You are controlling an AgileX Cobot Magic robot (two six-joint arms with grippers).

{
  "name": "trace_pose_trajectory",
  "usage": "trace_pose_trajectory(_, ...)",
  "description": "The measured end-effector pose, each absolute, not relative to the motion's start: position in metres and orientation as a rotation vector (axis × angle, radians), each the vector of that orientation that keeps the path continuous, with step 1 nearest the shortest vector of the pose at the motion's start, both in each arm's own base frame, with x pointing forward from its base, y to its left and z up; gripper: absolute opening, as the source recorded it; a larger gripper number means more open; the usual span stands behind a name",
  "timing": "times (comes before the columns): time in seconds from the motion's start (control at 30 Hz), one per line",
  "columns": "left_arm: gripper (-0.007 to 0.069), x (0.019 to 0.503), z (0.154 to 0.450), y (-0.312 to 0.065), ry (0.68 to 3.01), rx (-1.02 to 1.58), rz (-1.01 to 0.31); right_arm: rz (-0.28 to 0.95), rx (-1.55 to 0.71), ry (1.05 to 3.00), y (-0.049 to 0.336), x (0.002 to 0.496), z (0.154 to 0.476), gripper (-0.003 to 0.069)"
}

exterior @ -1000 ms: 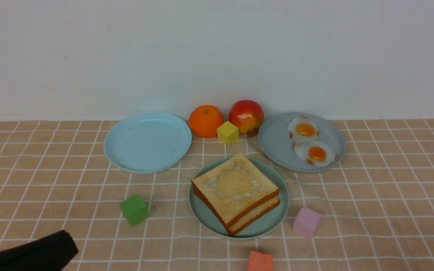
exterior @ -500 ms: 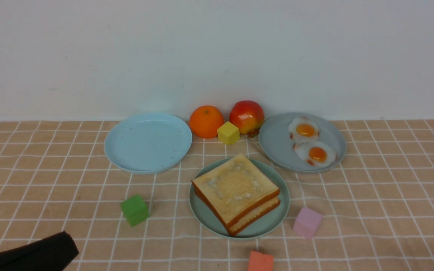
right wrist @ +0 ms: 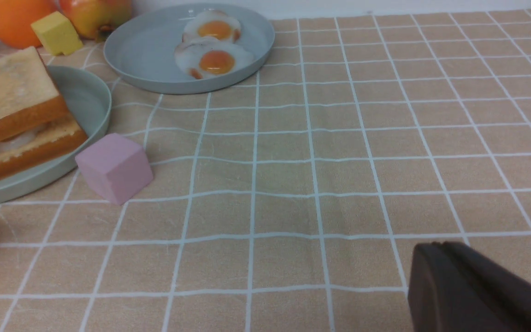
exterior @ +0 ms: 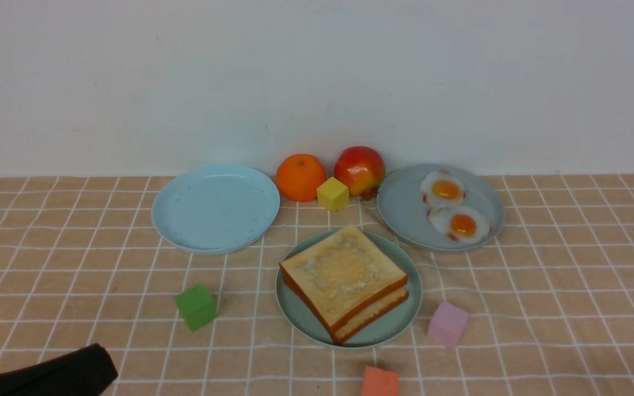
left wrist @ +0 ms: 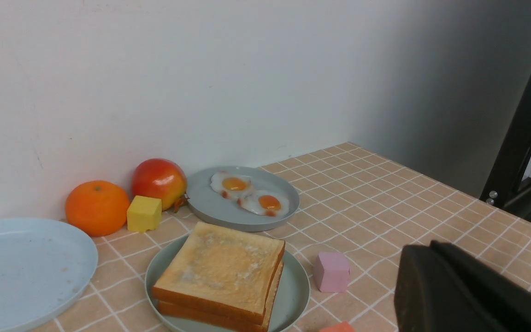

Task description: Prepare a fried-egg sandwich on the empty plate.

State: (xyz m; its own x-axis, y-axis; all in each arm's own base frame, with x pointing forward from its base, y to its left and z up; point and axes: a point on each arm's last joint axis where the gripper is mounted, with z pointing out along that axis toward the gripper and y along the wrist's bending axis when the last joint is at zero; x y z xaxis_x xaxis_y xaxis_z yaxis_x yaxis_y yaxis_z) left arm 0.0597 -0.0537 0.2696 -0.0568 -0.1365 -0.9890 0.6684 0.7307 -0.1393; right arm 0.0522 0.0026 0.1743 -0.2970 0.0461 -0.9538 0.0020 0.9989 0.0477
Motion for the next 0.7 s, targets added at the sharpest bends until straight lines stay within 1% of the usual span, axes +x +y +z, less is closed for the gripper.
trace_pose_trajectory(0.7, 0.0025, 0.0596, 0.2695, -0.0537, 1.494, 0.457, -0.695, 0.045, 0.039, 1.872, 0.0026, 0.0522, 0.1743, 0.0000)
